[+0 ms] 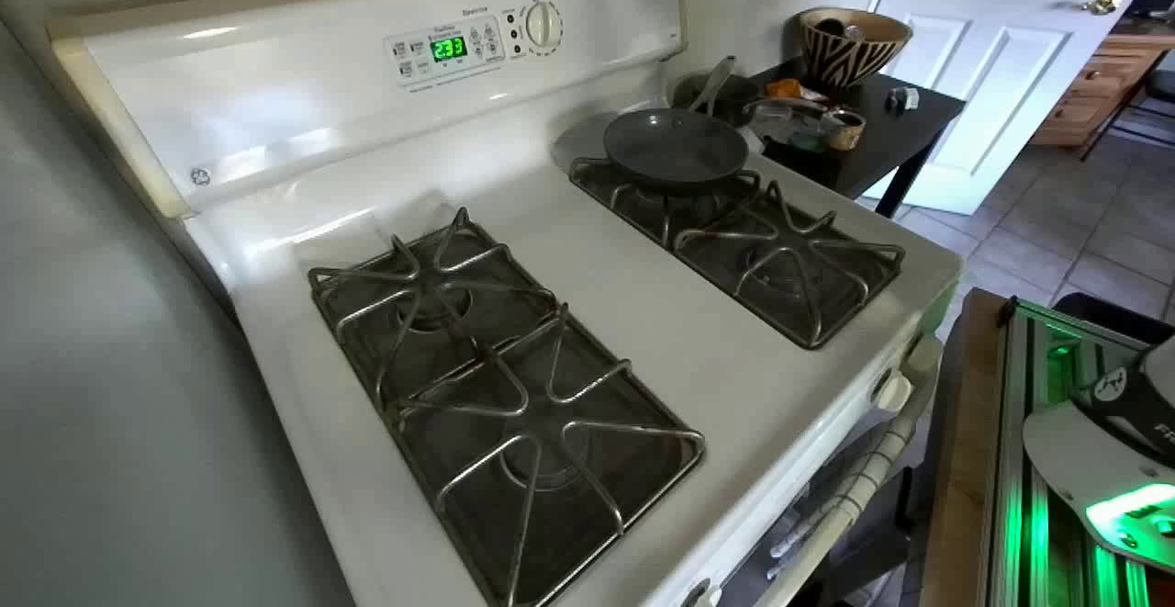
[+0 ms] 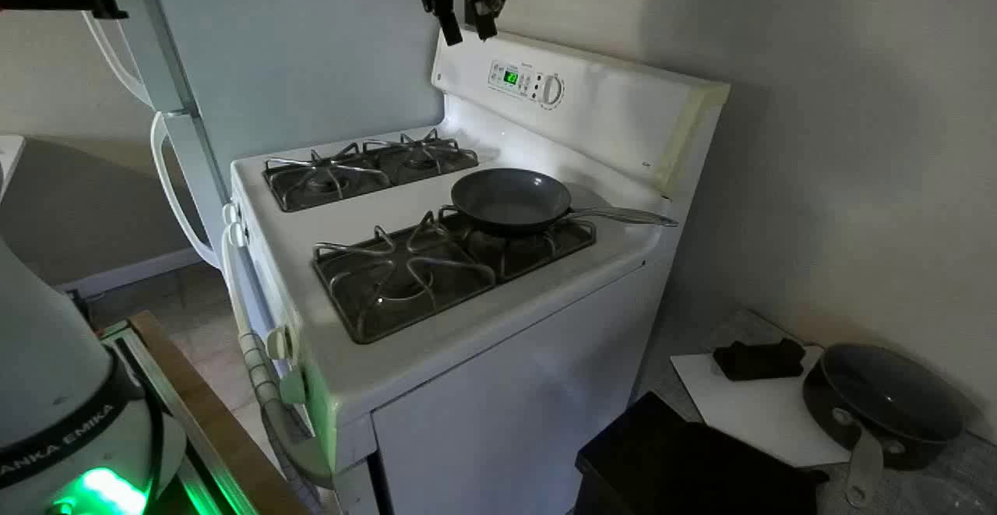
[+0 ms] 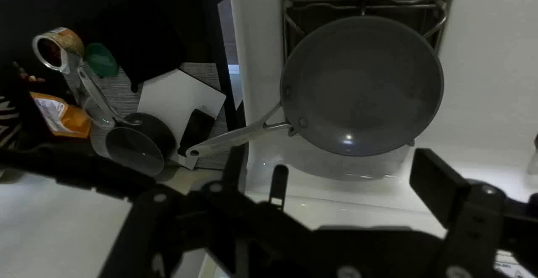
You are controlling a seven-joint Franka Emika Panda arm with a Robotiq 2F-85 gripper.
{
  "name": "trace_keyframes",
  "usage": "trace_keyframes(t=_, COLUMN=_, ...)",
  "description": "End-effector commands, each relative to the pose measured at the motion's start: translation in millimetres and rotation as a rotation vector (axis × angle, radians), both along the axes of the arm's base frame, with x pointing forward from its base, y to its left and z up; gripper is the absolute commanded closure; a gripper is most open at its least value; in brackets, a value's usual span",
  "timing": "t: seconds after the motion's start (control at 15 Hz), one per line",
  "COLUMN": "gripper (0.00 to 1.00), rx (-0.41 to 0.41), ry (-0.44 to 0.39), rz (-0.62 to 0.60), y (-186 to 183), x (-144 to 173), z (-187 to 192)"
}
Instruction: Move the pan to the left
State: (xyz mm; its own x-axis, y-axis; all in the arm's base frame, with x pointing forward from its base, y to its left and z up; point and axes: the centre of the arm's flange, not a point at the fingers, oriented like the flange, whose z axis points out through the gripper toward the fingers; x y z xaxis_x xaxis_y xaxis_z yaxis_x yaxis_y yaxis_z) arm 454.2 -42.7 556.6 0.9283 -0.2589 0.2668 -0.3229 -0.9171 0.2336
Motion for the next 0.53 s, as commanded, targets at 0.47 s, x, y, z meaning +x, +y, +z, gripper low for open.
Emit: trace_keyframes(t=0.47, gripper=0.0, rx=0.032, ry=-0.001, rz=-0.005, y=-1, x=26, z=-22)
